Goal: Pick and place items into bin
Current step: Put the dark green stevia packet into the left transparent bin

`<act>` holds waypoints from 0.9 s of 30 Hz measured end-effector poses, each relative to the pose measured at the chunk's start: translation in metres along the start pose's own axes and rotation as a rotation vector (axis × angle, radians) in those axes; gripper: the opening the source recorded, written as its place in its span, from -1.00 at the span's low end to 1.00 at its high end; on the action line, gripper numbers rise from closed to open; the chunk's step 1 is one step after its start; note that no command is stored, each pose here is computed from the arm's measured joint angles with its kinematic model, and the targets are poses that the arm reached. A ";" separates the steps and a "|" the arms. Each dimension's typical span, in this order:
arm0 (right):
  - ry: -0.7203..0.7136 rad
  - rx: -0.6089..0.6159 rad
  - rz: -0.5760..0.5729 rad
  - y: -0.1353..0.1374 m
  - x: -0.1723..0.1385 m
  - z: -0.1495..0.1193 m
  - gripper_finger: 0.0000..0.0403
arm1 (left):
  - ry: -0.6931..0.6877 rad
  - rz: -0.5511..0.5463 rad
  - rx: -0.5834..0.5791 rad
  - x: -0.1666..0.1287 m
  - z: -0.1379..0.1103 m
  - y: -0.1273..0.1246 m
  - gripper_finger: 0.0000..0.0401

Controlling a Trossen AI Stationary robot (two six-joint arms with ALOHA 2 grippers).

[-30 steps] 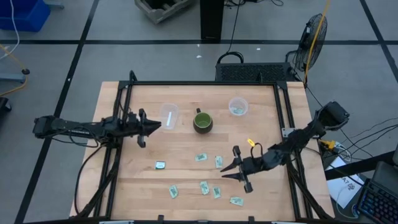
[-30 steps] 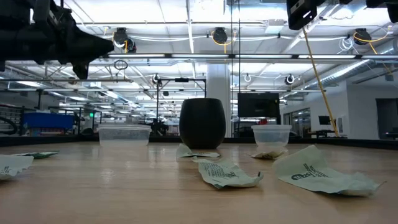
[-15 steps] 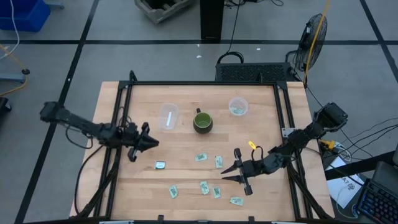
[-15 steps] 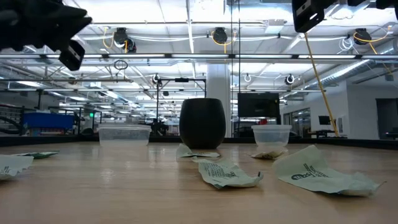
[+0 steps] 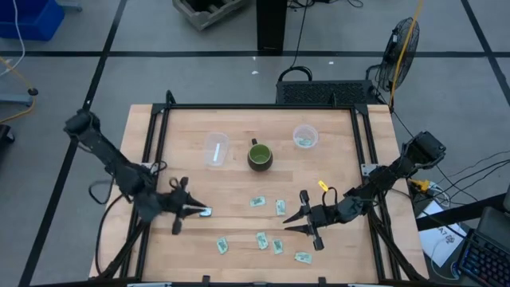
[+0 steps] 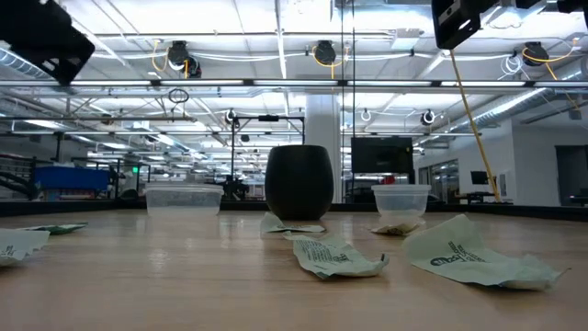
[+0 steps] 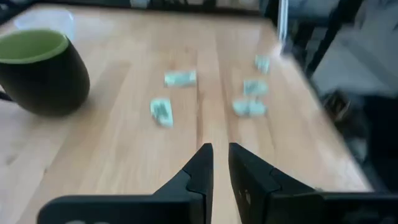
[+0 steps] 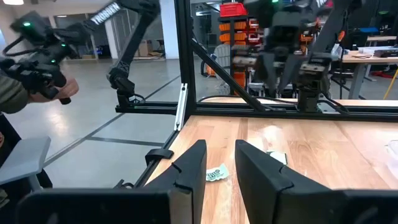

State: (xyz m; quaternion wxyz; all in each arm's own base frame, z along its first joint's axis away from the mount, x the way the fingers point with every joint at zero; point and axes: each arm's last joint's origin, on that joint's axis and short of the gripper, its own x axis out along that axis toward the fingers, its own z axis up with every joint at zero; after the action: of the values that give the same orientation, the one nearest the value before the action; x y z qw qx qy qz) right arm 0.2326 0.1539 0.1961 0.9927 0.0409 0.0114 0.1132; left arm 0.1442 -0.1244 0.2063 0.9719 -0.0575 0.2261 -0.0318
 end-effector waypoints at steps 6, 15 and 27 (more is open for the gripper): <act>0.018 -0.005 -0.001 0.000 0.000 -0.002 -0.62 | 0.230 -0.004 0.084 0.027 -0.021 -0.020 -0.72; 0.033 -0.011 -0.004 -0.001 0.000 -0.003 -0.62 | 0.414 0.142 0.038 0.053 -0.052 -0.024 -0.71; 0.041 -0.014 -0.004 -0.001 0.000 -0.004 -0.62 | 0.442 0.216 -0.036 0.064 -0.057 -0.016 -0.18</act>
State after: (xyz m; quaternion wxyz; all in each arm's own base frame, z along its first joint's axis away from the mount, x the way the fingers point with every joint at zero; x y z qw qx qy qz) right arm 0.2328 0.1535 0.1919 0.9927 0.0315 0.0310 0.1119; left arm 0.1755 -0.1513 0.1298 0.8954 -0.0419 0.4386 0.0646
